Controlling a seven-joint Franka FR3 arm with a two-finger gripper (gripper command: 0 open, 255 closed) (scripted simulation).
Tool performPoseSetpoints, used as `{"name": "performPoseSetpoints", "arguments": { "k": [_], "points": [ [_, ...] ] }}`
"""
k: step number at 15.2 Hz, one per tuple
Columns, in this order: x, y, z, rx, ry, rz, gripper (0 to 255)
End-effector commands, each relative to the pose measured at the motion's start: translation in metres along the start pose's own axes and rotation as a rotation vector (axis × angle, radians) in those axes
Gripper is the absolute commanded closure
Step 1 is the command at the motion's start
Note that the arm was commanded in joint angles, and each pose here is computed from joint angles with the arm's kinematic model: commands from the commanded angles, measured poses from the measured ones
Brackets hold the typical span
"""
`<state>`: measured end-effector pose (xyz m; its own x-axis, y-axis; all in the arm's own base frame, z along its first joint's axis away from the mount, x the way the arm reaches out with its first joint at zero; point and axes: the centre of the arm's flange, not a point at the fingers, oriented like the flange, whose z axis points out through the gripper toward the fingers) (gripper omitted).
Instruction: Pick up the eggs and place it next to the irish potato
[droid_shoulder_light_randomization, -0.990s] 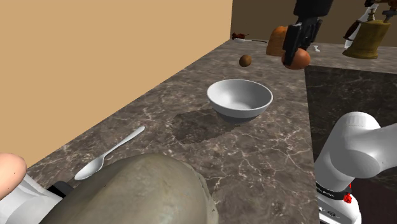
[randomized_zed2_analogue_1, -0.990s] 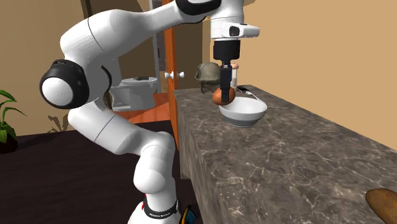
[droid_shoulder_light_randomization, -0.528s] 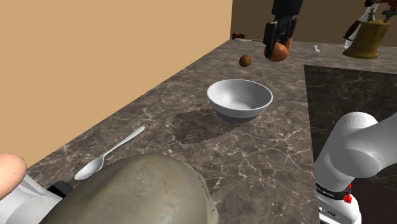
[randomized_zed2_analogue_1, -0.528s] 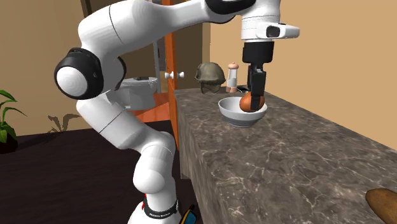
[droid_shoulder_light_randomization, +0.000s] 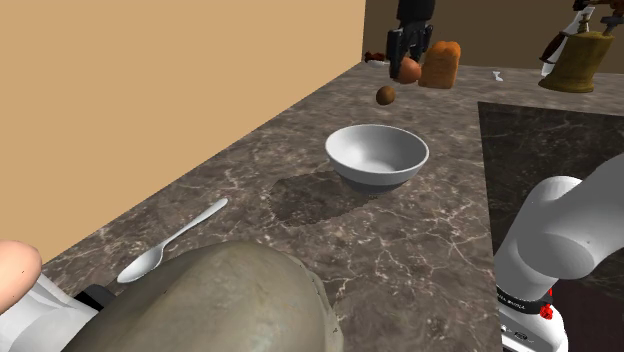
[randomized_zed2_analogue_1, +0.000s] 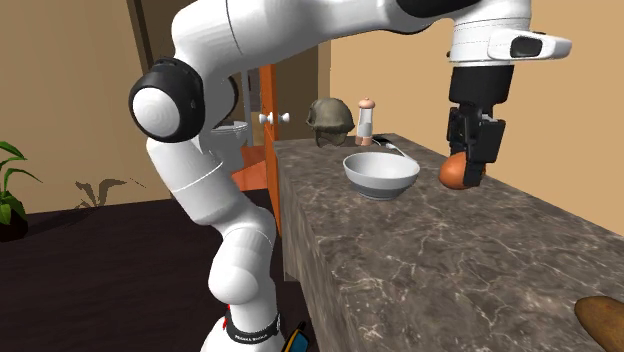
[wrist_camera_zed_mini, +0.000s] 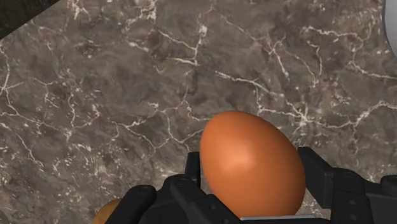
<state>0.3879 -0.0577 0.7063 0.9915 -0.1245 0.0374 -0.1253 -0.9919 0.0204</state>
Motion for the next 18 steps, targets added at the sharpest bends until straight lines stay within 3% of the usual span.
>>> {"name": "performPoseSetpoints", "arguments": {
  "k": [1,9,18],
  "points": [
    [0.026,0.01,-0.001,-0.001,0.001,0.0,255],
    [0.128,0.054,0.004,-0.001,0.001,0.0,255],
    [0.127,0.053,0.051,-0.001,0.001,0.0,255]
  ]
}}
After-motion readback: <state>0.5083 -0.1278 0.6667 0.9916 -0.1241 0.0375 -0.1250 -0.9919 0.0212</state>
